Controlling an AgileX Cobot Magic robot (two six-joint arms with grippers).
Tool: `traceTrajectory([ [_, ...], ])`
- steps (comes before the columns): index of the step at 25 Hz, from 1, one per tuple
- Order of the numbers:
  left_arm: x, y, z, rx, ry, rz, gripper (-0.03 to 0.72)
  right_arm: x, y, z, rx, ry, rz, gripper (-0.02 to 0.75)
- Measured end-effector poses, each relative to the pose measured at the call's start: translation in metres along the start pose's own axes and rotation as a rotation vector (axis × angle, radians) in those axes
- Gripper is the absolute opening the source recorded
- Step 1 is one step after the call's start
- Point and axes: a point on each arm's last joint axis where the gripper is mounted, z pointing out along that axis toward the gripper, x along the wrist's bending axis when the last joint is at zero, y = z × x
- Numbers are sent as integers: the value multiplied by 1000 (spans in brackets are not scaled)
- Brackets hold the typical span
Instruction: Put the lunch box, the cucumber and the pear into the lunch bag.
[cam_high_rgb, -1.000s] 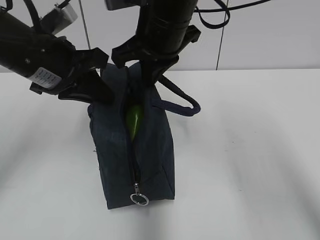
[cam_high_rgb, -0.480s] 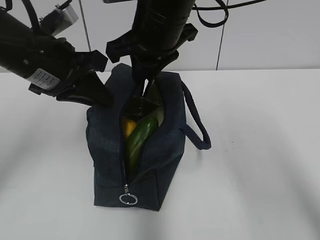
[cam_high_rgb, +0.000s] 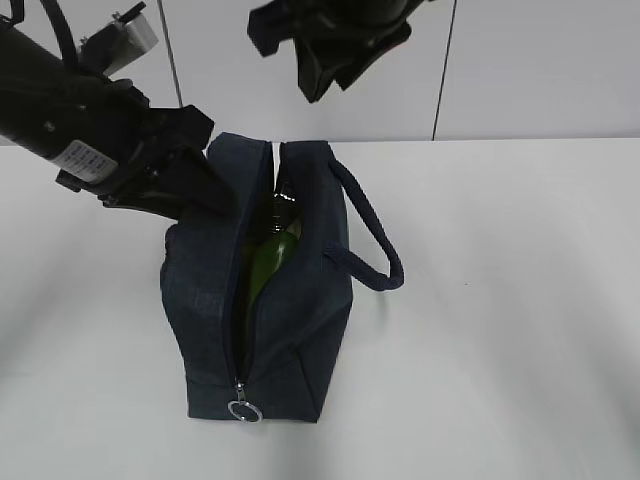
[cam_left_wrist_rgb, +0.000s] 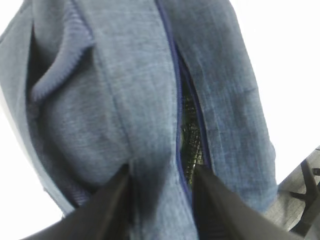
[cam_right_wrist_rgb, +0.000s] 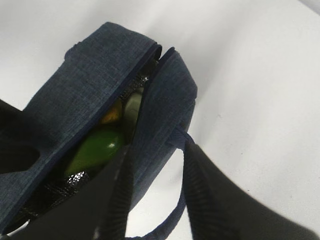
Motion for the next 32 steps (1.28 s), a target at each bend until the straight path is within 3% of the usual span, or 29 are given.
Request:
traceTrajectory([
  [5,2,-1,-3,3,38,39,305,-3,-7,-44,-79,-3,7,269],
  [17,-18,-17,-61,-81,118,198,308,-2,-63,-66,3,18,10,265],
  [24,-18,-48,-70,-49,118,198,305,-1,-109,-91,14,41,17,244],
  [32,-13,-86,-76,-94,131,195,287,5,-163,-97,-13,106,-12,240],
])
